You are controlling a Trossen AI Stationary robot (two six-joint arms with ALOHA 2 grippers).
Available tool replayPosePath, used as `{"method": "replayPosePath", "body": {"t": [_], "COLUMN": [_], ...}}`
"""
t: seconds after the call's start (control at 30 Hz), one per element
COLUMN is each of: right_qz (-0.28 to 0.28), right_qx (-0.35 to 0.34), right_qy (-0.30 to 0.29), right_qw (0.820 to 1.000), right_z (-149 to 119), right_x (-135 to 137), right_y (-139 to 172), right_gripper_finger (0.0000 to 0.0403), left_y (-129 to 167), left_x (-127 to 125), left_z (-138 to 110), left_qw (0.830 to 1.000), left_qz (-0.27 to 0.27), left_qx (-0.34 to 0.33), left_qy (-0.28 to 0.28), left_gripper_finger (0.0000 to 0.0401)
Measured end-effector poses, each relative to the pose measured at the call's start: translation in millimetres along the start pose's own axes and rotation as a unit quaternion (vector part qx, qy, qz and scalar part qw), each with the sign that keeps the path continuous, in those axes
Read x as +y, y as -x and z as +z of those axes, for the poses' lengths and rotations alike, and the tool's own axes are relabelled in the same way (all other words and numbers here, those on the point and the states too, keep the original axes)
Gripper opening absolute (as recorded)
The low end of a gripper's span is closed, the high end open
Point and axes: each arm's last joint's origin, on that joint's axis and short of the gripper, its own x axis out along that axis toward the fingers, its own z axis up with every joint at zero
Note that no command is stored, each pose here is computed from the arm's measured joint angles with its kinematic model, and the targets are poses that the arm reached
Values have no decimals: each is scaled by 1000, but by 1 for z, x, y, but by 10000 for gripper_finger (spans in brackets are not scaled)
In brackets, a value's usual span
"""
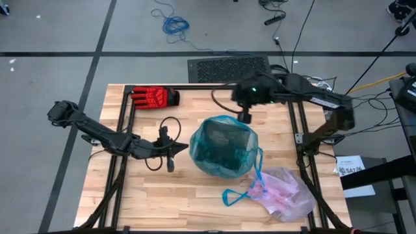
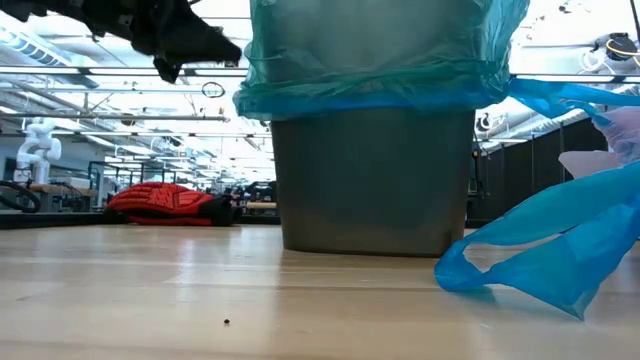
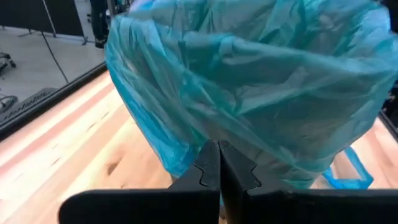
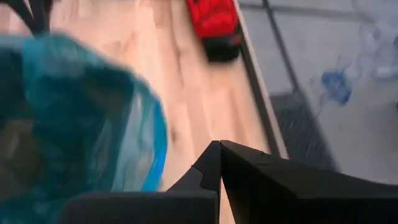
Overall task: Place trash/remove bag and relplace
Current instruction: Insert the blue trash bag into the black trash bin
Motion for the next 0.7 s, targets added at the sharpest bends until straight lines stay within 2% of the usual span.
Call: {"method": "replayPosePath", "body": {"t": [0.13, 0.3, 0.4, 0.53, 0.7], "right_qz": [1, -10, -21, -36, -67], "right_qx": [8, -62, -120, -140, -114], "right_qy": [-59, -127, -180, -231, -244], "right_qw": [998, 990, 976, 962, 961], "right_z": [-46, -110, -142, -176, -199], "right_x": [6, 26, 41, 64, 84], "right_y": [5, 3, -2, -21, -36], "right_gripper_finger": [0, 0, 0, 0, 0], "left_y": [-3, -1, -1, -1, 1], "left_x": [-2, -6, -7, -7, -6], "left_z": [-4, -4, -4, -4, -5], "left_qw": [1000, 1000, 1000, 1000, 1000], "left_qz": [0, -9, -11, -10, -4], "left_qx": [8, 5, 5, 5, 8], "left_qy": [4, 3, 3, 3, 0], "left_gripper_finger": [0, 0, 0, 0, 0]}}
